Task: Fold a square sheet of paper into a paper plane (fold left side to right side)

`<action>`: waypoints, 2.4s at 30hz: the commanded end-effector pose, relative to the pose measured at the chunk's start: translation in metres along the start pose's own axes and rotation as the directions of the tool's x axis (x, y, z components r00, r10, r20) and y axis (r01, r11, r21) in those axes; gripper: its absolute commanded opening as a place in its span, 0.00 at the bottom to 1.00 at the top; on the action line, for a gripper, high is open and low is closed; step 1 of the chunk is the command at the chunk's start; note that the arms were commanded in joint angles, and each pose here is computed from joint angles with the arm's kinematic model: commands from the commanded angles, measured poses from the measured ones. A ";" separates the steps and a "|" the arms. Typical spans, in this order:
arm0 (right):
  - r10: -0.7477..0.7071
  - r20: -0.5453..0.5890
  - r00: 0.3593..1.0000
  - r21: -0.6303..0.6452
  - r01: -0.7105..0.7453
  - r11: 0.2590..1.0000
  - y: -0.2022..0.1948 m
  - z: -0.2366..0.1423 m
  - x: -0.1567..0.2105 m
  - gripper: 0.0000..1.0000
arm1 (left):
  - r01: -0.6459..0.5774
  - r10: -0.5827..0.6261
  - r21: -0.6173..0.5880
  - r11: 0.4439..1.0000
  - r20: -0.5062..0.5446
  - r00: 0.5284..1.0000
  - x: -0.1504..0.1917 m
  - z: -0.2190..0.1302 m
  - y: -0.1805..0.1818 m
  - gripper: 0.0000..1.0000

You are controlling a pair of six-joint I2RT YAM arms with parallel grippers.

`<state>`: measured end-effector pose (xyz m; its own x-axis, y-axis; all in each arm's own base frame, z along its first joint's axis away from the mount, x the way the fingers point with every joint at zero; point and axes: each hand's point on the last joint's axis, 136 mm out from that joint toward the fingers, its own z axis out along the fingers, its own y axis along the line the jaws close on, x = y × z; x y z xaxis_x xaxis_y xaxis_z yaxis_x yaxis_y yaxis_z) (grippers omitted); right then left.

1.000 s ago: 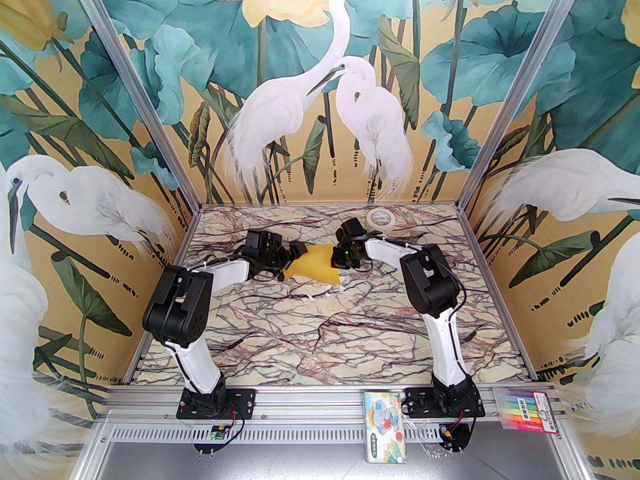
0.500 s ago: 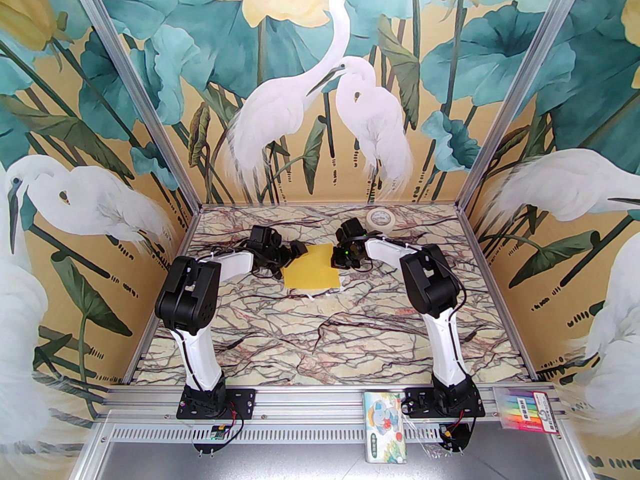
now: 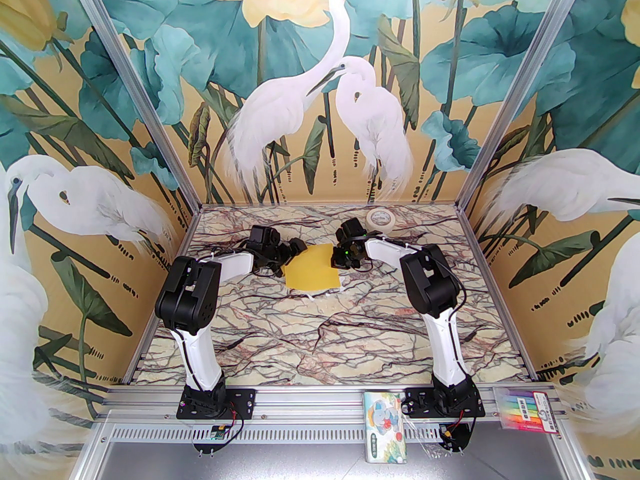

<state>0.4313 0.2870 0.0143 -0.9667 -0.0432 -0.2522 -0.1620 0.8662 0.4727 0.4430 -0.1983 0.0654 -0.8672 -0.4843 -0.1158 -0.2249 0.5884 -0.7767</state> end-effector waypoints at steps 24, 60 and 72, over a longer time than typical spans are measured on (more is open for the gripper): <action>0.063 -0.121 0.991 0.084 -0.053 0.995 -0.024 0.009 0.041 0.00 | -0.051 0.065 0.235 0.971 -0.056 0.996 0.026 0.012 -0.076 0.99; 0.221 -0.023 0.975 -0.492 -0.204 0.846 0.047 -0.044 -0.025 0.33 | -0.041 0.067 0.256 0.966 -0.094 0.993 0.036 0.027 -0.084 0.99; 0.215 -0.041 0.976 -0.473 -0.209 0.856 0.049 -0.029 -0.028 0.24 | -0.041 0.068 0.256 0.966 -0.096 0.993 0.037 0.026 -0.084 1.00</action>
<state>0.4432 0.3119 0.0741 -0.9832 0.1315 -0.1265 -0.0420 0.5117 0.8582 0.4401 -0.2752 0.1047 -0.9106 -0.4007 -0.1014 -0.0938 0.4392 -0.8935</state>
